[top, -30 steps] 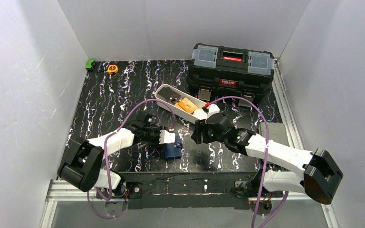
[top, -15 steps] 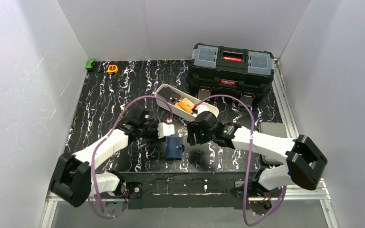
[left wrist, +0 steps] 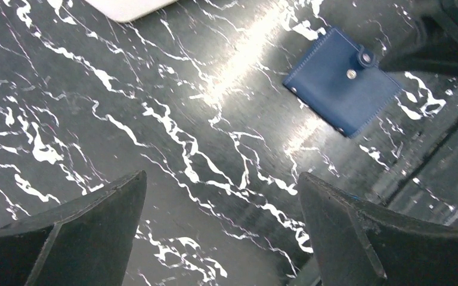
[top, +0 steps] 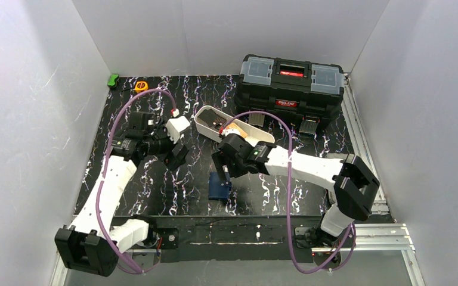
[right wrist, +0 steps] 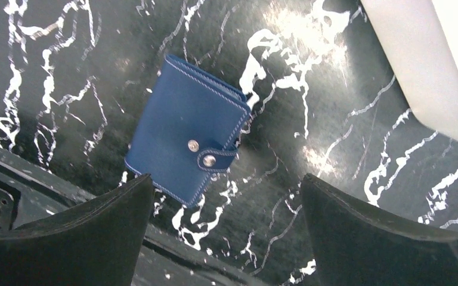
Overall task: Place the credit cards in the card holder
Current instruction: Close the card holder at the center of the board.
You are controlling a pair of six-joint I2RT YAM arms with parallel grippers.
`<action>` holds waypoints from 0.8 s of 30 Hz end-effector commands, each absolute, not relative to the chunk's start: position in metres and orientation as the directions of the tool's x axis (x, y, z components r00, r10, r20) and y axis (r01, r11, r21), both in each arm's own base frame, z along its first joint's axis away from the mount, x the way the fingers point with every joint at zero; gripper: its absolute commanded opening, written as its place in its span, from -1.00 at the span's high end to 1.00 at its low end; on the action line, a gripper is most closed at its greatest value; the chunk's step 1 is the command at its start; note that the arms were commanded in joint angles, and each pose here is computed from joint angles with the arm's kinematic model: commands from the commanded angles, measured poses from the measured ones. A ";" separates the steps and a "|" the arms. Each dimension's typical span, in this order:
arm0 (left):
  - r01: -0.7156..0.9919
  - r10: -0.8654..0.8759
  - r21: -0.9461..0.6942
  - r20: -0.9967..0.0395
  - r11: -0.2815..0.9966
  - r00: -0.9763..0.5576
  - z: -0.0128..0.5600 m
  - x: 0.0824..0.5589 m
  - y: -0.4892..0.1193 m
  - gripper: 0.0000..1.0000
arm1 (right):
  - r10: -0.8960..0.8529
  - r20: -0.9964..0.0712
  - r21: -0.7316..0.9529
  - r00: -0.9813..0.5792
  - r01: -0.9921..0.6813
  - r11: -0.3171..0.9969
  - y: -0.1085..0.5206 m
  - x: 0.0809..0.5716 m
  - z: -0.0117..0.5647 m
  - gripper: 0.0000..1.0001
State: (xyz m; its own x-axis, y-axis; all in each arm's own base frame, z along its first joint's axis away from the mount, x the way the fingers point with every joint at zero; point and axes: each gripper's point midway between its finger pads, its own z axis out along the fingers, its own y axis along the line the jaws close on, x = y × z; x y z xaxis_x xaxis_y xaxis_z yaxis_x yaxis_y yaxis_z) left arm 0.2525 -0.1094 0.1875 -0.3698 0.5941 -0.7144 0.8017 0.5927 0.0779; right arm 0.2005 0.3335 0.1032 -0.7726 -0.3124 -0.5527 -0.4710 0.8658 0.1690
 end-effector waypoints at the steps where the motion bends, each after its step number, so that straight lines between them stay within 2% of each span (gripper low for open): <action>1: 0.803 0.573 -0.037 -0.681 0.594 -0.456 0.178 0.209 -0.106 -0.97 | -0.324 -0.507 0.175 -0.799 -0.463 0.869 0.333 0.198 0.118 -0.97; 5: 0.809 0.573 -0.028 -0.691 0.587 -0.440 0.156 0.196 -0.104 -0.87 | -0.345 -0.483 0.132 -0.805 -0.456 0.880 0.324 0.190 0.115 -0.93; 7: 0.821 0.592 -0.001 -0.692 0.571 -0.413 0.142 0.189 -0.101 -0.76 | -0.356 -0.482 0.128 -0.801 -0.467 0.875 0.326 0.183 0.115 -0.78; 9: 0.853 0.635 0.072 -0.701 0.517 -0.325 0.127 0.178 -0.097 -0.72 | -0.365 -0.472 0.141 -0.803 -0.477 0.868 0.331 0.177 0.113 -0.63; 10: 0.870 0.658 0.122 -0.706 0.478 -0.262 0.121 0.171 -0.096 -0.75 | -0.368 -0.464 0.140 -0.806 -0.477 0.868 0.333 0.176 0.112 -0.58; 11: 0.871 0.667 0.174 -0.716 0.459 -0.208 0.118 0.169 -0.094 -0.92 | -0.372 -0.456 0.136 -0.809 -0.476 0.869 0.334 0.176 0.110 -0.53; 14: 0.892 0.651 0.257 -0.757 0.372 -0.053 0.114 0.155 -0.104 -0.97 | -0.394 -0.438 0.134 -0.808 -0.492 0.860 0.341 0.173 0.107 -0.49; 17: 0.931 0.563 0.258 -0.824 0.259 0.071 0.110 0.146 -0.130 -0.97 | -0.409 -0.428 0.144 -0.806 -0.507 0.850 0.347 0.170 0.103 -0.48; 20: 0.937 0.471 0.247 -0.876 0.248 0.106 0.107 0.155 -0.147 -0.84 | -0.413 -0.410 0.138 -0.813 -0.503 0.853 0.349 0.171 0.096 -0.48; 24: 0.944 0.447 0.273 -0.879 0.186 0.166 0.102 0.156 -0.155 -0.73 | -0.420 -0.388 0.136 -0.820 -0.502 0.854 0.351 0.169 0.088 -0.44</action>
